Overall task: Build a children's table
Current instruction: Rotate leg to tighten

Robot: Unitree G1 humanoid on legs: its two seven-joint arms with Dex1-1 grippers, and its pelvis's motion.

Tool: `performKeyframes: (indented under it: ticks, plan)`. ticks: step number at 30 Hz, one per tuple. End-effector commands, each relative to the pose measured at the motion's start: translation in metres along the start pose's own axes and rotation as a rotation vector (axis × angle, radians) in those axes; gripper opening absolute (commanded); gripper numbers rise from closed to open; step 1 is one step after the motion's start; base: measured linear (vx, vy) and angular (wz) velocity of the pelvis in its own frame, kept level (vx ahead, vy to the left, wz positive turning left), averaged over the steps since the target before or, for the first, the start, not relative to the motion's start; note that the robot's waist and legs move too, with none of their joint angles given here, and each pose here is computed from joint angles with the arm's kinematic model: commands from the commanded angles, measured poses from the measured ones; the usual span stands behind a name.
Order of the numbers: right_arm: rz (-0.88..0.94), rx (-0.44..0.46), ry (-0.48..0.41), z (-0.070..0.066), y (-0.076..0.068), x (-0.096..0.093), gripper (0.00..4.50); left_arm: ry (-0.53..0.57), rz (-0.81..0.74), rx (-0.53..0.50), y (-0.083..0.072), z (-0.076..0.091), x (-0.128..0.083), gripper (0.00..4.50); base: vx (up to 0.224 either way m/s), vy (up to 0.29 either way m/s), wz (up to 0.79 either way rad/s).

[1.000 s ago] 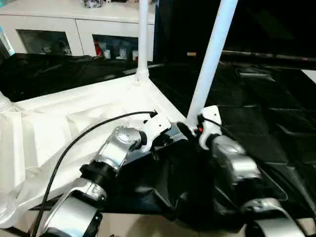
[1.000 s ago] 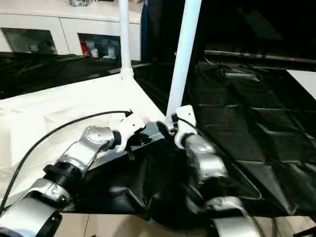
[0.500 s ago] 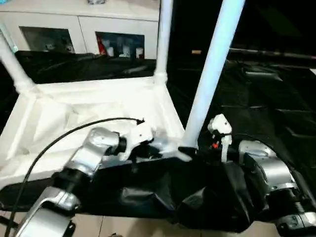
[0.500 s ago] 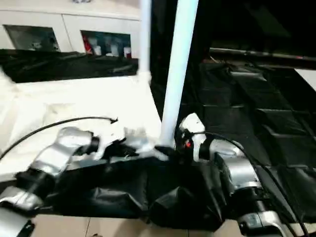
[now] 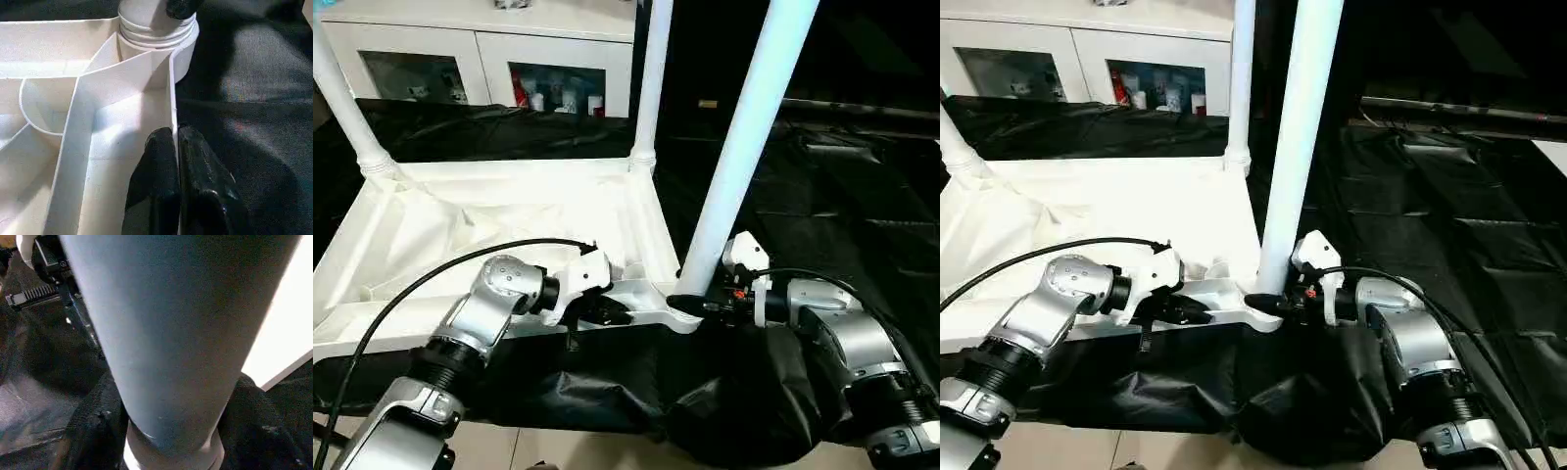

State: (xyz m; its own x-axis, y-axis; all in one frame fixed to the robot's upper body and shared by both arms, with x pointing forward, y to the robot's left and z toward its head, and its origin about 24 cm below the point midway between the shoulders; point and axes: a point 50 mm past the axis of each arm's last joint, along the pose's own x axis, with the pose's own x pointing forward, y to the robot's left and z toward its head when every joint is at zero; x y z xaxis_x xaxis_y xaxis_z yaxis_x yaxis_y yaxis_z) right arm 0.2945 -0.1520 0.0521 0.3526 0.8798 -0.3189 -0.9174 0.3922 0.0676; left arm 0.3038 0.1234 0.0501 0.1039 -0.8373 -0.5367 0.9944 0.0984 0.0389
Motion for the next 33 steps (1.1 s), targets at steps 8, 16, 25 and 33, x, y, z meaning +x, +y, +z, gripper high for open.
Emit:
performKeyframes:
  ticks: [8, 16, 25, 33]
  plan:
    - [-0.344, 0.224, 0.008, -0.024, -0.011, 0.03, 1.96, 0.013, 0.333, -0.108, 0.028, 0.012, 0.028, 0.0, 0.0, 0.0, 0.0]
    - [-0.656, 0.382, -0.03, -0.016, -0.01, 0.077, 1.95, -0.015, 0.424, -0.164, 0.028, 0.04, 0.07, 0.0, 0.0, 0.0, 0.0]
    - [-0.466, 0.313, -0.093, 0.003, 0.001, 0.092, 2.83, -0.004, 0.42, -0.155, 0.029, 0.038, 0.071, 0.0, 0.0, 0.0, 0.0]
    - [-0.254, 0.145, -0.06, 0.003, -0.007, 0.049, 3.18, -0.021, 0.328, -0.112, 0.029, 0.028, 0.046, 0.0, 0.0, 0.0, 0.0]
